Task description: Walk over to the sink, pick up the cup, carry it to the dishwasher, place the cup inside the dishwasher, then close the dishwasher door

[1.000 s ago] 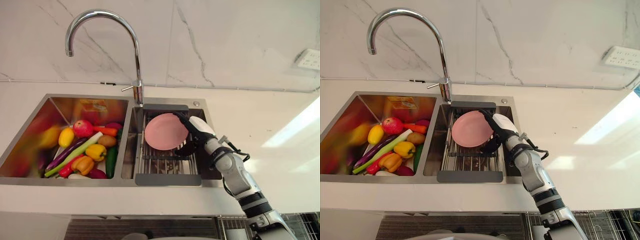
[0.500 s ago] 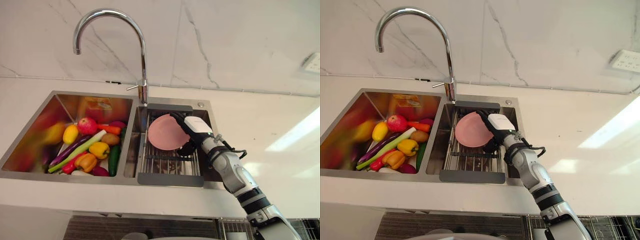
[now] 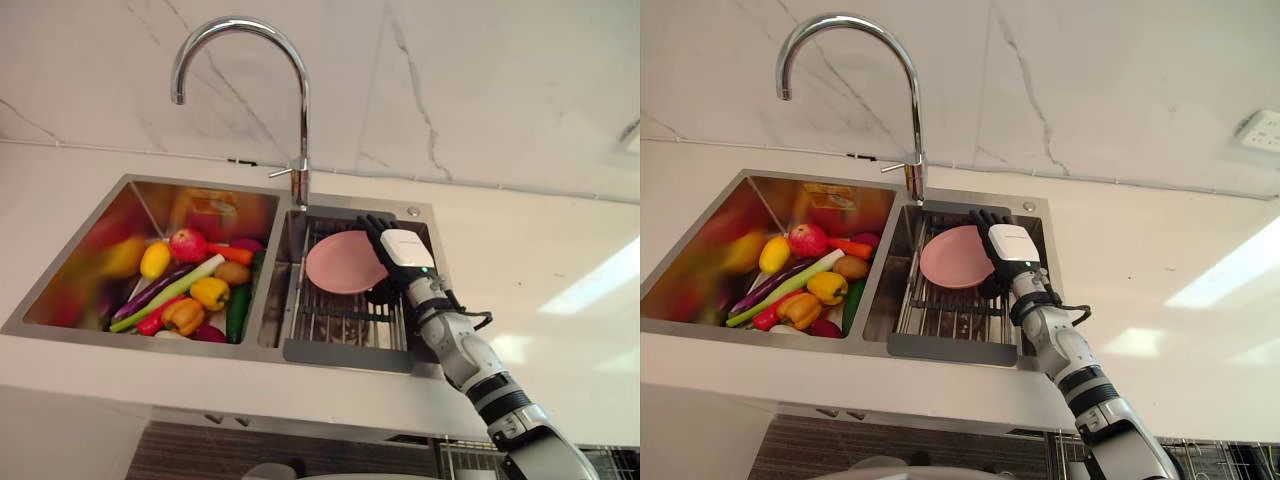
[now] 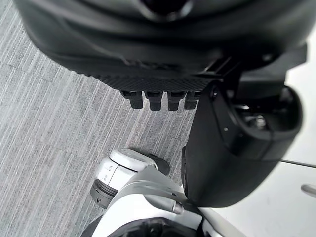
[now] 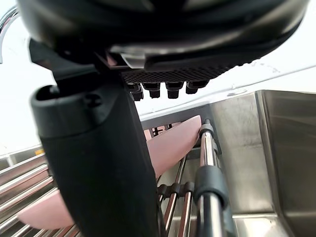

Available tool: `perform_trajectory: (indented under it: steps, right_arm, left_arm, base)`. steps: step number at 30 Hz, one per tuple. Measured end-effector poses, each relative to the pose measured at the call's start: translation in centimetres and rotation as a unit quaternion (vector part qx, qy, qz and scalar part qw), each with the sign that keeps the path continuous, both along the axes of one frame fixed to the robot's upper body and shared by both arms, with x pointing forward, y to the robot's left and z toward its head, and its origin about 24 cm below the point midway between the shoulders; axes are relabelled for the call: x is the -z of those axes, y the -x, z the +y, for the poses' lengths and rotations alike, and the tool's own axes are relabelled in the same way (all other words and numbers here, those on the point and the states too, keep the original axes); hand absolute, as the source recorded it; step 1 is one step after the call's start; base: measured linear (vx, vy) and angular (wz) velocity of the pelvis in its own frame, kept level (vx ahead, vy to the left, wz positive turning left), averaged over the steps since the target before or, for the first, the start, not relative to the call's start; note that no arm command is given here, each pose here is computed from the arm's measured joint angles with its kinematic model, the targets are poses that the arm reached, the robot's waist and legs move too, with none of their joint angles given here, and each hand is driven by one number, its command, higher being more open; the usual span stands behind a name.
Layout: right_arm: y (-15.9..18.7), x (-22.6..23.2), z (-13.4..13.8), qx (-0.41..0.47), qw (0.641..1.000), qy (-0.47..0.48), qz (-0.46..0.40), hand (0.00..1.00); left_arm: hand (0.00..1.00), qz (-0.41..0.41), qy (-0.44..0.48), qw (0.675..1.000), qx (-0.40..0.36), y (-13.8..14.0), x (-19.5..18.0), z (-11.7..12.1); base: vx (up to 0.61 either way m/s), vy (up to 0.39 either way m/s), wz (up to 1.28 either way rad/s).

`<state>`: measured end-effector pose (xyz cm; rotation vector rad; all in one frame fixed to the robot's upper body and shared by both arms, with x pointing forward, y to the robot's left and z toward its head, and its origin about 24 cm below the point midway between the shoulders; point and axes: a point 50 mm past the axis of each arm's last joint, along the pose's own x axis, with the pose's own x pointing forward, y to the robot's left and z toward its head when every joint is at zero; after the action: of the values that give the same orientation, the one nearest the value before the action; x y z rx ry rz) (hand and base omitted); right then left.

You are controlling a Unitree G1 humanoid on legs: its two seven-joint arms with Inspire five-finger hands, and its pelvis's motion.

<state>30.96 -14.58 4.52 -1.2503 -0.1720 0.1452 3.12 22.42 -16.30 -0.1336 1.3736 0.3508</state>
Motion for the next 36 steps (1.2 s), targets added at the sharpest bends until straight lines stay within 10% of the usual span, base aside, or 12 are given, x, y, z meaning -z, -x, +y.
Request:
perform_trajectory:
  steps: [10,11,36]
  right_arm:
    - [0.2,0.6,-0.2,0.021,0.999,0.013,-0.043,1.00]
    - [0.2,0.7,-0.3,0.020,0.999,0.018,-0.048,0.00]
    - [-0.2,0.5,0.5,-0.036,0.991,0.088,-0.091,0.00]
  left_arm:
    - [1.00,0.000,-0.004,1.000,0.020,-0.2,0.0,0.0]
    - [1.00,-0.001,-0.004,1.000,0.021,-0.2,0.0,0.0]
    - [1.00,-0.009,0.000,0.999,0.045,-0.6,-0.1,0.1]
  base:
    - [-0.02,0.005,0.05]
    - [0.00,0.000,0.00]
    - [0.00,0.004,0.03]
